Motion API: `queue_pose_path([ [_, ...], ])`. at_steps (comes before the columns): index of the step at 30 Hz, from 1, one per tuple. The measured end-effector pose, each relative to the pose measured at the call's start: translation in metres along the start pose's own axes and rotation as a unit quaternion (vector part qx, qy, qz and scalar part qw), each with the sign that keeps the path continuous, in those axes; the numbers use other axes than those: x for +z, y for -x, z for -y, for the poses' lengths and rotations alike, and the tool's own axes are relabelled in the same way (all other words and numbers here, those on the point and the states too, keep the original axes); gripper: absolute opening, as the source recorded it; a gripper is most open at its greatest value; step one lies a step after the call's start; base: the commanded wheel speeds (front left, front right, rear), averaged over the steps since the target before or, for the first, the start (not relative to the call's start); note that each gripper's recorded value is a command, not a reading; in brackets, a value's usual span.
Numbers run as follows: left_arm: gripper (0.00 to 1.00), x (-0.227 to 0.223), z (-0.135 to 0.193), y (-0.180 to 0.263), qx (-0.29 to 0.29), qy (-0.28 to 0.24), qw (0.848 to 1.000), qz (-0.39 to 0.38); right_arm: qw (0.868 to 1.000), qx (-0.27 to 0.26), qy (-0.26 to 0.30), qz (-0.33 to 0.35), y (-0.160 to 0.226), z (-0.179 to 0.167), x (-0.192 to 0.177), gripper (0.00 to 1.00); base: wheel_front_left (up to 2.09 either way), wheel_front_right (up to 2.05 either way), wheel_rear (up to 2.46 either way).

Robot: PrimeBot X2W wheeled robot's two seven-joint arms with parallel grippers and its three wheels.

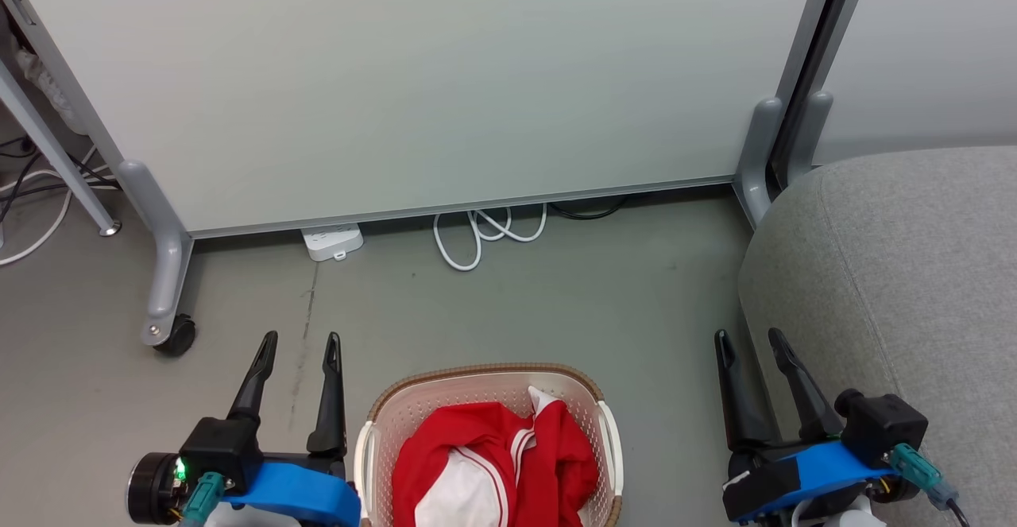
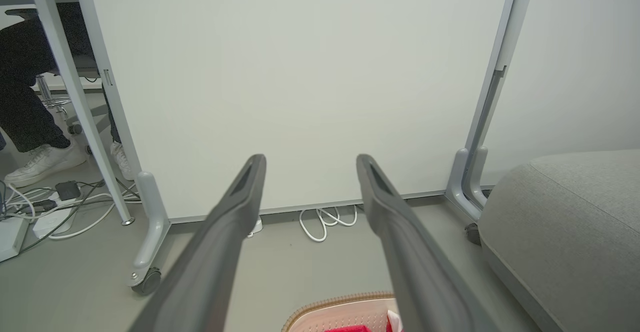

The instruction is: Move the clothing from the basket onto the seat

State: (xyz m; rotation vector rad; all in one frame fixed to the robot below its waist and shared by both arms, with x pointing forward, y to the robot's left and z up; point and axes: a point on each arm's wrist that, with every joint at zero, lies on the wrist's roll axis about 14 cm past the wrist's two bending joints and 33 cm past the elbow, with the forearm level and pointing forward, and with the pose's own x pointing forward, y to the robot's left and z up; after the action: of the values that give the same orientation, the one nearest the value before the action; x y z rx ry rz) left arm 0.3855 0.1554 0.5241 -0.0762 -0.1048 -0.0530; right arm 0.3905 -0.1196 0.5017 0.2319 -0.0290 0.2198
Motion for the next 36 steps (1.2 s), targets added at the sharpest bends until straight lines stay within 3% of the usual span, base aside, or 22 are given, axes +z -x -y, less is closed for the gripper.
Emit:
queue_pose_path([
  [16, 1.0, 0.0, 0.004, 0.003, -0.01, -0.047, 0.999, 0.009, 0.998, 0.014, 0.053, -0.005, 0.0, -0.004, -0.006, 1.0, 0.0, 0.0, 0.0],
  [30, 1.0, -0.007, 0.001, 0.003, -0.007, -0.044, 0.999, -0.003, 0.999, 0.009, 0.052, -0.011, 0.001, -0.001, -0.01, 1.0, 0.0, 0.0, 0.0],
  [36, 1.0, -0.01, 0.014, -0.007, -0.04, -0.049, 0.998, -0.006, 0.999, 0.009, 0.05, -0.013, -0.005, 0.001, -0.012, 1.0, 0.0, 0.0, 0.0],
])
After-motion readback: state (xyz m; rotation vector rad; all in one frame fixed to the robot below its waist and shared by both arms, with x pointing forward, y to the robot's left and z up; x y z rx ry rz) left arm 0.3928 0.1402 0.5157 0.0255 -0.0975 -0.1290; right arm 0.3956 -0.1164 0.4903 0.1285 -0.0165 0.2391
